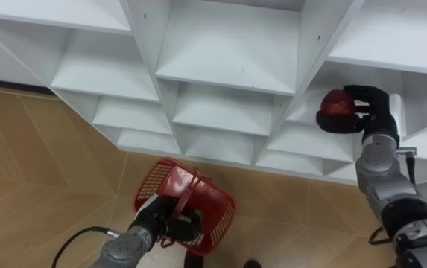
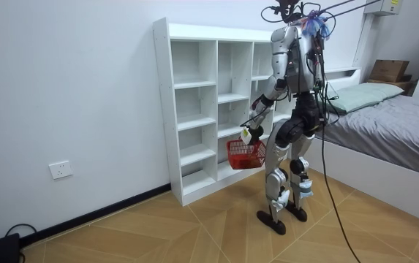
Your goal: Collect fruits from the closet
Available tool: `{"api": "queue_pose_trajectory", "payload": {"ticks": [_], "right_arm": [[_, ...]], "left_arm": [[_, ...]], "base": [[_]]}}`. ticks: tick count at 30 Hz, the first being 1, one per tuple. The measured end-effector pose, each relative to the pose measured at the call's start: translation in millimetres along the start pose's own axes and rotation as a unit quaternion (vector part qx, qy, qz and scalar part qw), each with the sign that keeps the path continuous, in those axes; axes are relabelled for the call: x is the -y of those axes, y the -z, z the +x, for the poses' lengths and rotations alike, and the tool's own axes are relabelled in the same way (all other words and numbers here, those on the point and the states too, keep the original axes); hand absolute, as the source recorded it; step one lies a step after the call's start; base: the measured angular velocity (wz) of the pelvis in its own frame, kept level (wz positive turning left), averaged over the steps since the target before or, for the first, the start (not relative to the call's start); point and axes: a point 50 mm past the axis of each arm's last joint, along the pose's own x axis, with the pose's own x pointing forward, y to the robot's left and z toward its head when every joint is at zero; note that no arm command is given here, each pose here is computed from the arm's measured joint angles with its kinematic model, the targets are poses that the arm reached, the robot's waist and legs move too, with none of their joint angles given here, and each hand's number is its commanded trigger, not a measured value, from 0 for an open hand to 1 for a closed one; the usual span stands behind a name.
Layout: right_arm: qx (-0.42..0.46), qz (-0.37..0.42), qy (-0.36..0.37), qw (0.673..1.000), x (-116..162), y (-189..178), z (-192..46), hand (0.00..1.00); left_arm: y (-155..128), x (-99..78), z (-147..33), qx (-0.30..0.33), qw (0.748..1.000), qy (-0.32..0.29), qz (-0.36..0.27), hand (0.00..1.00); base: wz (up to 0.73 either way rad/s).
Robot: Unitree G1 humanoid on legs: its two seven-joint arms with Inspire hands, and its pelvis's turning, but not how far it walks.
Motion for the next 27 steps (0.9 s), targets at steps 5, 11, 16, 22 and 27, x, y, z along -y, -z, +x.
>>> {"api": "queue_pose_trajectory", "payload": {"ticks": [5,11,16,22,27], "right_arm": [[0.003,0.002,-0.001,1.000,0,0,0,1.00],[0.004,0.004,0.001,1.000,1,-1,0,1.00],[0.014,0.000,-0.005,1.000,-1,-5,1,1.00],[0.030,-0.004,-0.036,0.999,-12,-11,-3,1.00],[0.056,-0.003,-0.062,0.997,-22,-10,-15,1.00]], "left_arm": [[2,-0.1,-0.1,-0.004,1.000,0.000,0.000,1.00],[1,-0.6,0.3,-0.002,1.000,-0.001,0.000,1.00],[-2,0.7,0.7,0.003,1.000,-0.003,0.000,1.00],[-10,1.4,1.2,0.022,1.000,-0.007,-0.006,1.00],[-15,2.2,0.5,0.037,0.999,-0.009,-0.015,1.00]], "base": [[0.00],[0.01],[0.00],[0.00],[0.00]]}}
